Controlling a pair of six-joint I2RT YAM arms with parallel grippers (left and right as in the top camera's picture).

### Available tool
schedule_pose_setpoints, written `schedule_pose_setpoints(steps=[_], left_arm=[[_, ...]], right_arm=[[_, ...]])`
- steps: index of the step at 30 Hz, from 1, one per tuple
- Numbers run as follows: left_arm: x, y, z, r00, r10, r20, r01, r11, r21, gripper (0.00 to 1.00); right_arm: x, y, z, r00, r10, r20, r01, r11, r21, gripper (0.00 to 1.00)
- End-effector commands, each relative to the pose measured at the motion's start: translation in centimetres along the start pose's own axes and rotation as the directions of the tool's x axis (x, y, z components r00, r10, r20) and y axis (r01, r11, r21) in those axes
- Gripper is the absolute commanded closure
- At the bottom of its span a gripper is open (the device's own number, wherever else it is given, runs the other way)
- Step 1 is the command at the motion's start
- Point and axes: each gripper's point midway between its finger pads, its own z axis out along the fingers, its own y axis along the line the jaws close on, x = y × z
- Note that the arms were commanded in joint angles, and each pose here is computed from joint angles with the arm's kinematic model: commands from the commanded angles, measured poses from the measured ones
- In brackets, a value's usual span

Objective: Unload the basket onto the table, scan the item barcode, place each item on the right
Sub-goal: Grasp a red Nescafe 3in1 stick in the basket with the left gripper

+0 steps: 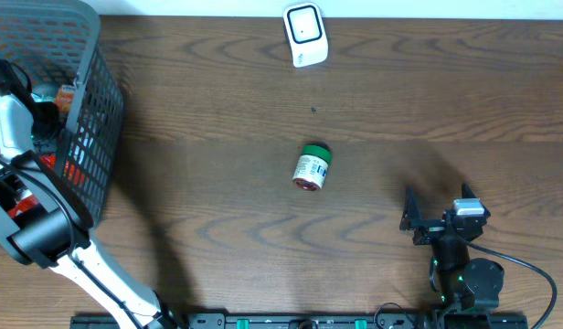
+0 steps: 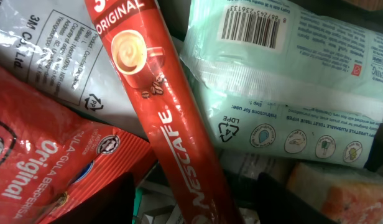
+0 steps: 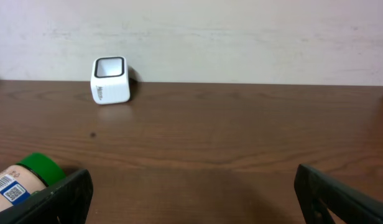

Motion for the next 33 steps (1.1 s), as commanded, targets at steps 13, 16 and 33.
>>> schedule_pose_setpoints(steps=[13,16,33], left_arm=[[-0.2,2.2,1.7,0.999,0.023,0.044,-0.019,0.997,-0.077,0.52],[0.0,2.5,1.9,0.999,0.023,0.042,-0.020,0.996,-0.082,0.62],[0.3,3.2,2.2,0.999,0.043,0.031,-0.039,0.994,-0.101,0.93]], right_arm=[[0.1,0.2,0.0,1.000,0.013,-0.001,-0.013,1.000,-0.007,0.01],[0.1,0.2,0.0,1.000,0.013,-0.002,-0.013,1.000,-0.007,0.01],[0.1,0.2,0.0,1.000,0.013,-0.001,-0.013,1.000,-0.007,0.01]])
